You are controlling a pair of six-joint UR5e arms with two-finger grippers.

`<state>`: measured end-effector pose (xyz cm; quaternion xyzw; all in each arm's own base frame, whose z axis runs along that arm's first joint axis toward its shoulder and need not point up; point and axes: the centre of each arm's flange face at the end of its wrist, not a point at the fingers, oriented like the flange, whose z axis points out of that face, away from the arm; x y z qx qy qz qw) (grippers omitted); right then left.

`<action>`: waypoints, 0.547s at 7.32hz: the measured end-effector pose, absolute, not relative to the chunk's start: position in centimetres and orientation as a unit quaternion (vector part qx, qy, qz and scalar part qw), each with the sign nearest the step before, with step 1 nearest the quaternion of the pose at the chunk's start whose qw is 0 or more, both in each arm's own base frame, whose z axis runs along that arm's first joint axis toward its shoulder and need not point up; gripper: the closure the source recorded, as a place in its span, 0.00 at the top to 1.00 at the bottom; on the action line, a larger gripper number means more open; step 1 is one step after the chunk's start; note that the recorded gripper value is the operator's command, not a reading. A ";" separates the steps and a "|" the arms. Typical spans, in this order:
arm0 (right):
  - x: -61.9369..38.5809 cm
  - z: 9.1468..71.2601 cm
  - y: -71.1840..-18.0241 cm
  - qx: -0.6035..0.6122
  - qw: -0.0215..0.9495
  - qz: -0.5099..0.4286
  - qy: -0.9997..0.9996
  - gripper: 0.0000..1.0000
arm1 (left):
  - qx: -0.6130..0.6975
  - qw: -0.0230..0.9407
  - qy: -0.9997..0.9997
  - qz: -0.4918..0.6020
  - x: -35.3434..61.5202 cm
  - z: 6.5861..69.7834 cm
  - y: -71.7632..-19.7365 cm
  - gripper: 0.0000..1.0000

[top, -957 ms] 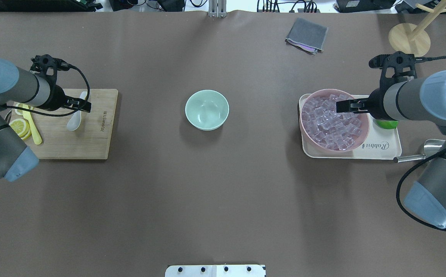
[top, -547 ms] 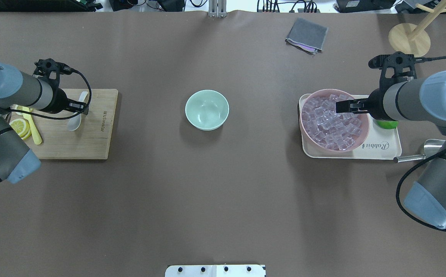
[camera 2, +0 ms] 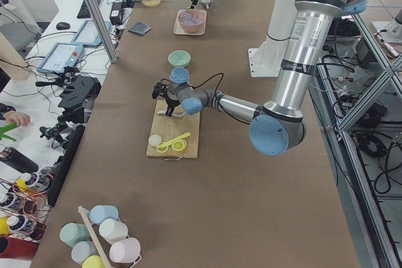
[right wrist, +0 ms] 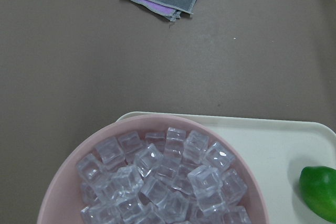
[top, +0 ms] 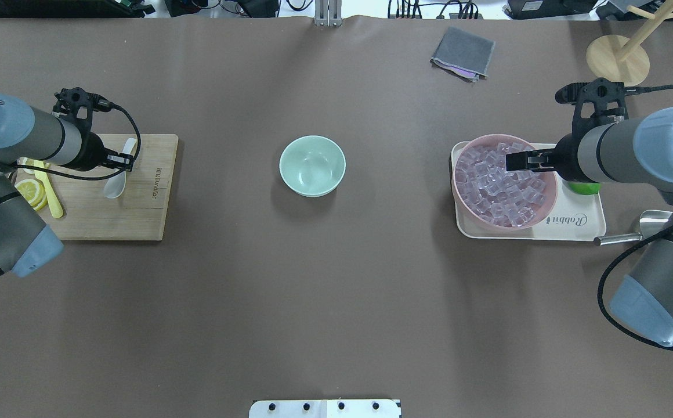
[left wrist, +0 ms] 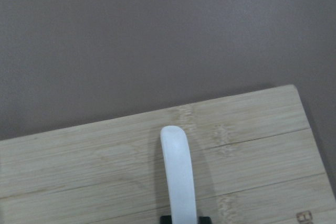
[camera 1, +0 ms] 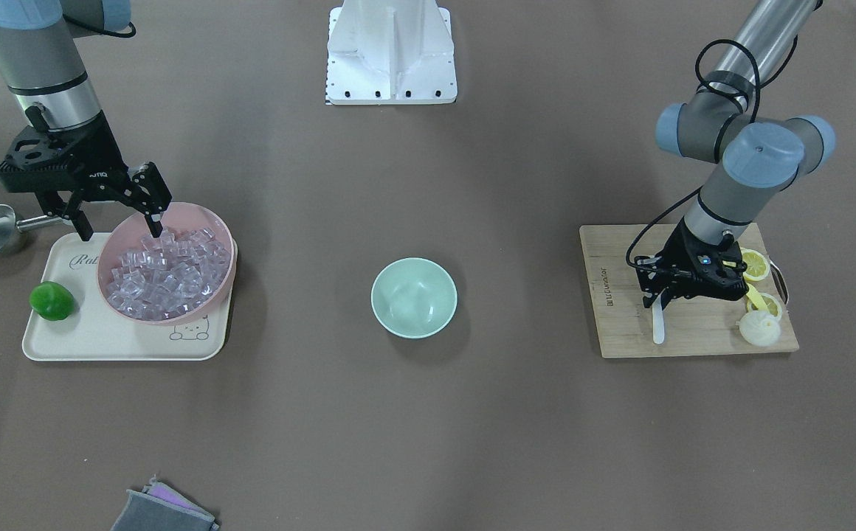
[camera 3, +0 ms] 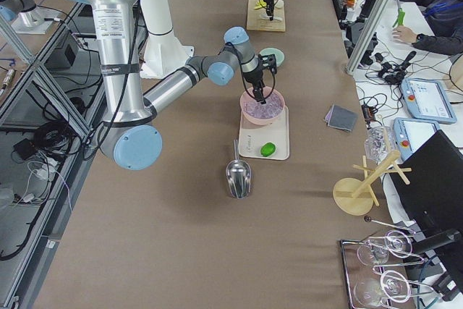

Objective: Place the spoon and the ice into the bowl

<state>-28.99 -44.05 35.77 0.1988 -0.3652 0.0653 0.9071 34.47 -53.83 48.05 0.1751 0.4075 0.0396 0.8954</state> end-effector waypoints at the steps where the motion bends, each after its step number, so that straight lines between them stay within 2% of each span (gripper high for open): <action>1: -29.0 35.9 -44.0 0.198 0.907 0.065 -0.365 1.00 | 0.181 0.891 0.414 0.038 34.4 46.7 -53.8 0.00; 4: -29.0 36.2 -44.0 0.203 0.909 0.045 -0.361 1.00 | 0.173 0.874 0.454 -0.028 35.9 40.9 -55.0 0.00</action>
